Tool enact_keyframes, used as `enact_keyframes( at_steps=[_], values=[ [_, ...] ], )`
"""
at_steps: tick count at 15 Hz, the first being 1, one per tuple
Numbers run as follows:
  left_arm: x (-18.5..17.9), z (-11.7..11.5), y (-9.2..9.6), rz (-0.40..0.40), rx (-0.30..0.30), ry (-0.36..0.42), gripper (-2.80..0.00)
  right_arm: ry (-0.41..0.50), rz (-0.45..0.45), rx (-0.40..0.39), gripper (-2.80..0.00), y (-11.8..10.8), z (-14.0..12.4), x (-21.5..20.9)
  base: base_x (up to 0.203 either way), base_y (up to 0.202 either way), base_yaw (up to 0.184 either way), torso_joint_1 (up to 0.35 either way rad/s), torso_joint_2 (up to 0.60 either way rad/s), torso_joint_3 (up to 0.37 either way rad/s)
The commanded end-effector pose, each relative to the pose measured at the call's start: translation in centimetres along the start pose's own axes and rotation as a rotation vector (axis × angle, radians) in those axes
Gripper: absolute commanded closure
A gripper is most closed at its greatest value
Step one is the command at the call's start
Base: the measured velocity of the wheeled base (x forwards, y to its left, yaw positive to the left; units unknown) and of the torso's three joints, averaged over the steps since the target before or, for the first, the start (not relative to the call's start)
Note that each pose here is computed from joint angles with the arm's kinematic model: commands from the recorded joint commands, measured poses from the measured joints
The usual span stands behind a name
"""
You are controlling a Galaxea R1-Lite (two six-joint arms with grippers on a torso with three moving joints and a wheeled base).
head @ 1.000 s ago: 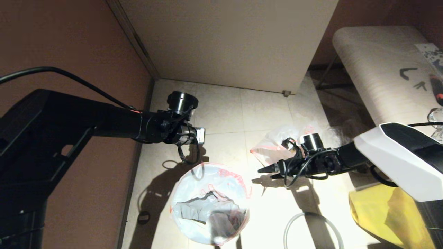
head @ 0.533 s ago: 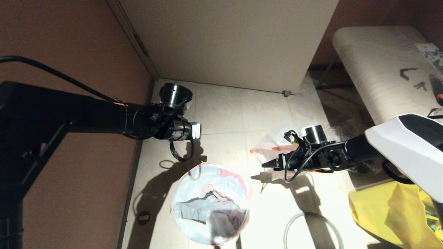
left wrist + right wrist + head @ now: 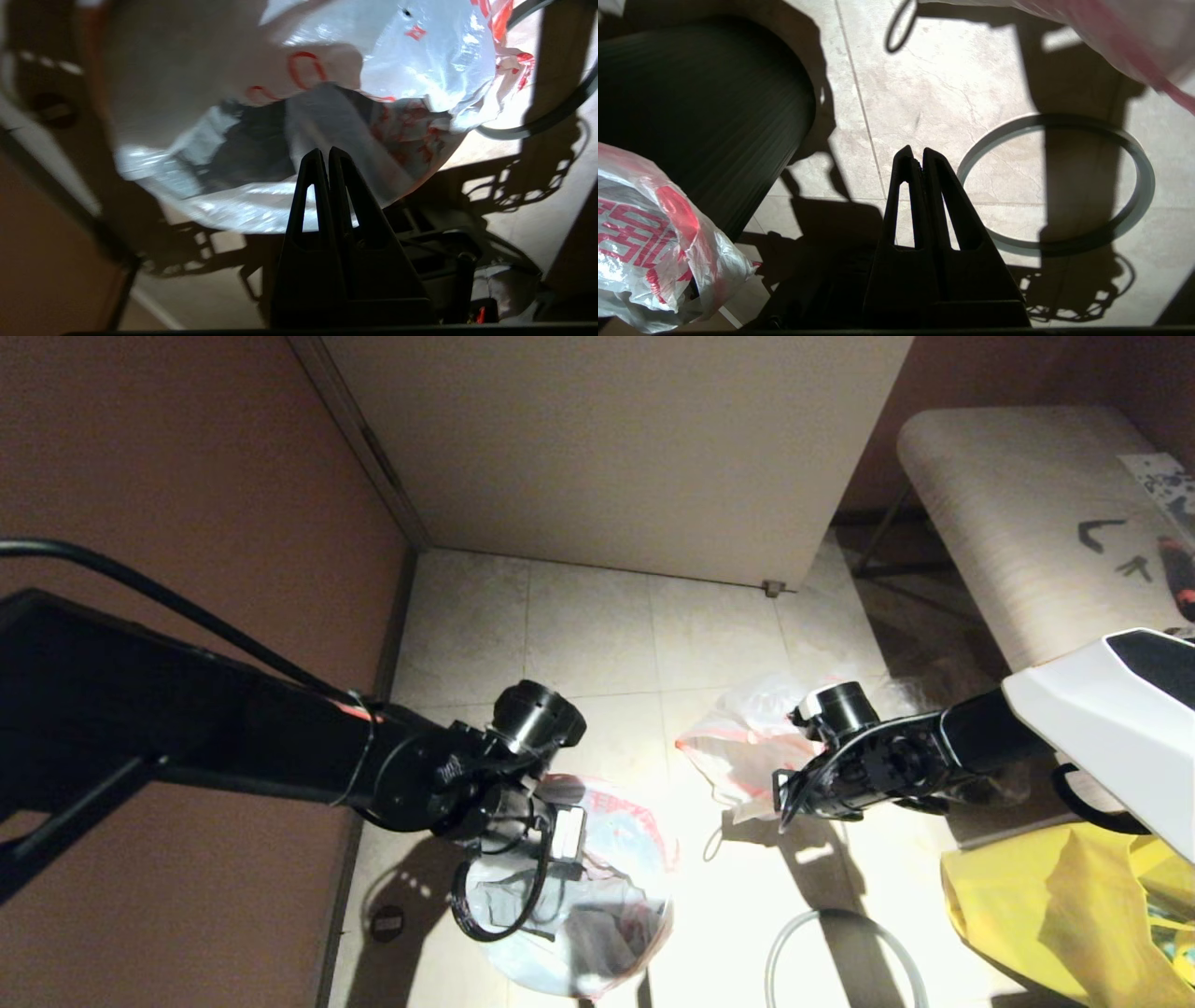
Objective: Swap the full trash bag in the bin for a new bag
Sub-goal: Put the new garbage bag on the trash can
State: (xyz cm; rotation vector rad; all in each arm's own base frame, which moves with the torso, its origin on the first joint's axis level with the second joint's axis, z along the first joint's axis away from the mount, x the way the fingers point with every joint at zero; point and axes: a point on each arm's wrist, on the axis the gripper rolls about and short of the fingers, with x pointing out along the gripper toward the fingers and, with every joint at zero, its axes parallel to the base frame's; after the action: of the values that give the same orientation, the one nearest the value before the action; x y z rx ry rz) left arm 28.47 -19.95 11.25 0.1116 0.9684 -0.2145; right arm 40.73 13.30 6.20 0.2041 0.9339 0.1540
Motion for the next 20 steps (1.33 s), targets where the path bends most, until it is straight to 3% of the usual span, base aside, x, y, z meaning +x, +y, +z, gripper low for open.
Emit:
enact_keyframes(
  at_steps=[1,5,10,14,17,20],
  values=[
    [2.9,-1.9,-1.0,-0.024,0.002,-0.004,0.00,-0.011,-0.009,0.026,0.00,-0.2,-0.3,-1.1,0.000,0.000,0.000,0.000,0.00,0.000],
    [8.7,-3.1,-2.3,-0.021,0.006,0.033,0.00,-0.065,-0.016,0.068,0.00,-1.7,0.6,-2.8,0.000,0.000,0.000,0.000,0.00,0.000],
    [14.9,-3.1,-3.6,0.005,0.023,0.038,0.00,-0.058,-0.020,0.080,0.00,-2.3,0.4,-3.3,0.000,0.000,0.000,0.000,0.00,0.000],
    [19.3,-3.4,-3.3,0.083,0.053,-0.019,0.00,-0.111,0.033,0.074,0.00,-2.4,0.0,-2.8,0.000,0.000,0.000,0.000,0.00,0.000],
    [20.0,-2.3,-2.2,0.105,0.035,-0.048,0.00,-0.111,0.041,0.069,0.00,-2.2,-0.3,-3.0,0.000,0.000,0.000,0.000,0.00,0.000],
    [20.8,-1.9,-1.8,0.126,0.065,-0.063,0.00,-0.104,0.039,0.067,0.00,-2.2,-0.5,-3.0,0.000,0.000,0.000,0.000,0.00,0.000]
  ],
)
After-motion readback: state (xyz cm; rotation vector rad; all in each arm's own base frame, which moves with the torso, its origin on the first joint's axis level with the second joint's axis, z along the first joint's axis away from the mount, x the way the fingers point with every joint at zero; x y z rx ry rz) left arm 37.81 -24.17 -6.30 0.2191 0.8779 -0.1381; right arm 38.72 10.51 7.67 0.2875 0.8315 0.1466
